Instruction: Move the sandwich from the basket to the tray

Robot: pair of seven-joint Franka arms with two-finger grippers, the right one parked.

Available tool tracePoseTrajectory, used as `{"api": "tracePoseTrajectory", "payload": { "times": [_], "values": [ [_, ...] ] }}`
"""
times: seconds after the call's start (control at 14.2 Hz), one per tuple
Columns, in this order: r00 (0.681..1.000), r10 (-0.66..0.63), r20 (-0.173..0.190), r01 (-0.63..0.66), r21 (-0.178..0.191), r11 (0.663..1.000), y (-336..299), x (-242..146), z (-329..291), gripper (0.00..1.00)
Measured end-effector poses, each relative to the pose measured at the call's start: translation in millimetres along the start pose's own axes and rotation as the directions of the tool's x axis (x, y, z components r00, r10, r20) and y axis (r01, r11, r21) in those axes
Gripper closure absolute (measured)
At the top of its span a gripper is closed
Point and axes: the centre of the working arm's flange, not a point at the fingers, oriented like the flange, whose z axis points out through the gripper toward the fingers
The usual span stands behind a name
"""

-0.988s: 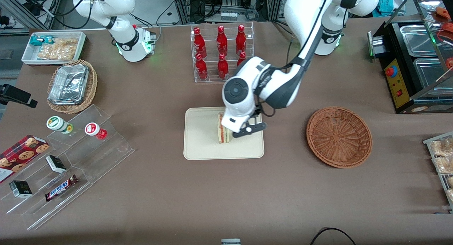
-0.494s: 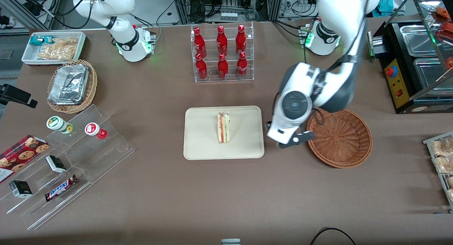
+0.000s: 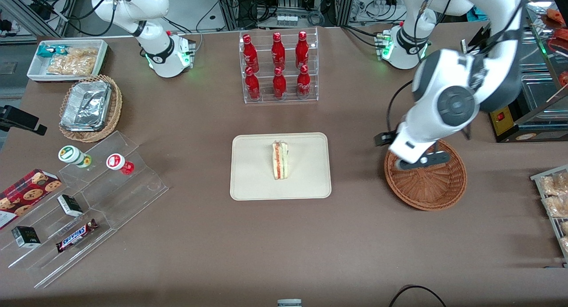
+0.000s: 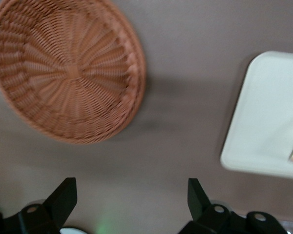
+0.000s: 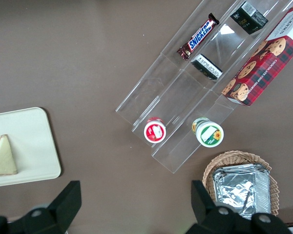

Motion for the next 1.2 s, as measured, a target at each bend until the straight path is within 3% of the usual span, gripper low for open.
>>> {"api": "tracePoseTrajectory", "payload": {
  "times": [0.21,0.35,0.78,0.99,1.2],
  "values": [
    [0.998,0.067,0.009,-0.067,-0.010,0.998,-48.2,-10.3,-28.4,0.00],
    [0.994,0.112,-0.004,-0.112,0.011,0.994,-77.1,-19.2,-48.4,0.00],
    [0.980,0.166,-0.110,-0.162,0.041,0.986,-138.8,-24.9,-105.1,0.00],
    [0.977,0.140,-0.163,-0.136,0.035,0.990,-155.8,-24.3,-130.5,0.00],
    [0.975,0.137,-0.176,-0.133,0.033,0.991,-161.0,-24.3,-137.3,0.00]
  ]
}}
